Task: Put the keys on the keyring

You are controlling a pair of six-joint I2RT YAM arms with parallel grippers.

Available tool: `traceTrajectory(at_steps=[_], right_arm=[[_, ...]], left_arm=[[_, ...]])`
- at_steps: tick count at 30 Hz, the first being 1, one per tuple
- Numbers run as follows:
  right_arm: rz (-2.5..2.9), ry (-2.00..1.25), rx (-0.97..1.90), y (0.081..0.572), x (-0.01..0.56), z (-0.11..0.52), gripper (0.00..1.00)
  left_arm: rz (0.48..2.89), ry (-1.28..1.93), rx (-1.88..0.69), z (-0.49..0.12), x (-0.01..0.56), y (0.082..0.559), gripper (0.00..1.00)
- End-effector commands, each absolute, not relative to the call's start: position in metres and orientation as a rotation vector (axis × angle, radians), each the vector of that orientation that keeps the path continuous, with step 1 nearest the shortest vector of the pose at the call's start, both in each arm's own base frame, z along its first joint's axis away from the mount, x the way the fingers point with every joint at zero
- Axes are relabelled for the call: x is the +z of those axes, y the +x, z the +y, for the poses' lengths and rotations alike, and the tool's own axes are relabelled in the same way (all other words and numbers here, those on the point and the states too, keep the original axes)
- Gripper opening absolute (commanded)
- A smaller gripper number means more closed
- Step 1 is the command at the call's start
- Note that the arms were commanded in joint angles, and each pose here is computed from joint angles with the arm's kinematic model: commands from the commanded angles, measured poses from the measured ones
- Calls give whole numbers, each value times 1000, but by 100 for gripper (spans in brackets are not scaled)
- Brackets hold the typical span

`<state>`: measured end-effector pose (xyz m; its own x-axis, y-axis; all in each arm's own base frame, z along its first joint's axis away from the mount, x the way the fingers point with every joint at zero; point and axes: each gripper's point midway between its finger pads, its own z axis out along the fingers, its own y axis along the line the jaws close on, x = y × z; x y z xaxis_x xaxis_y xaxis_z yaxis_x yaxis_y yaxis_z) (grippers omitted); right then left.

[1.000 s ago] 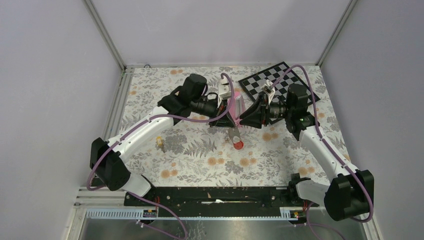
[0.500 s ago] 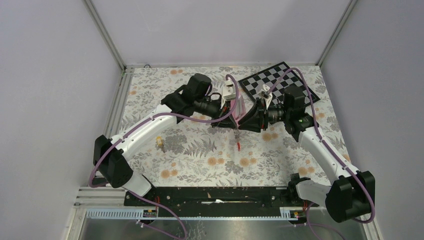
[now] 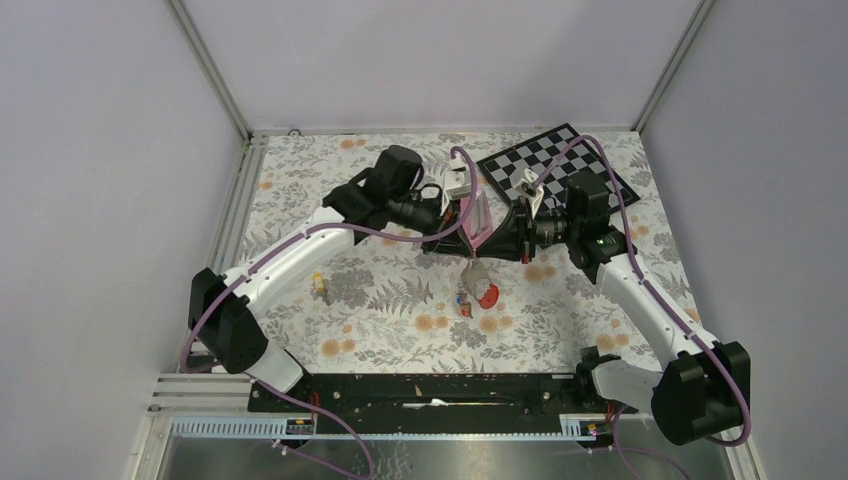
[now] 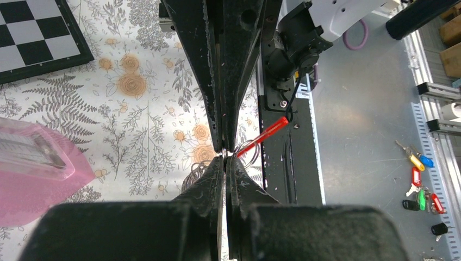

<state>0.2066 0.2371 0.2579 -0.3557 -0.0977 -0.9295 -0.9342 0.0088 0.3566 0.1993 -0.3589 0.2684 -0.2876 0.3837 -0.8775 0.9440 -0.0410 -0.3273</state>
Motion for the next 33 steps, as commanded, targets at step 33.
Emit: traceTrajectory(at_steps=[33], right_arm=[[1409, -910, 1511, 221, 312, 235, 0]], left_arm=[[1436, 1284, -1577, -353, 317, 203, 33]])
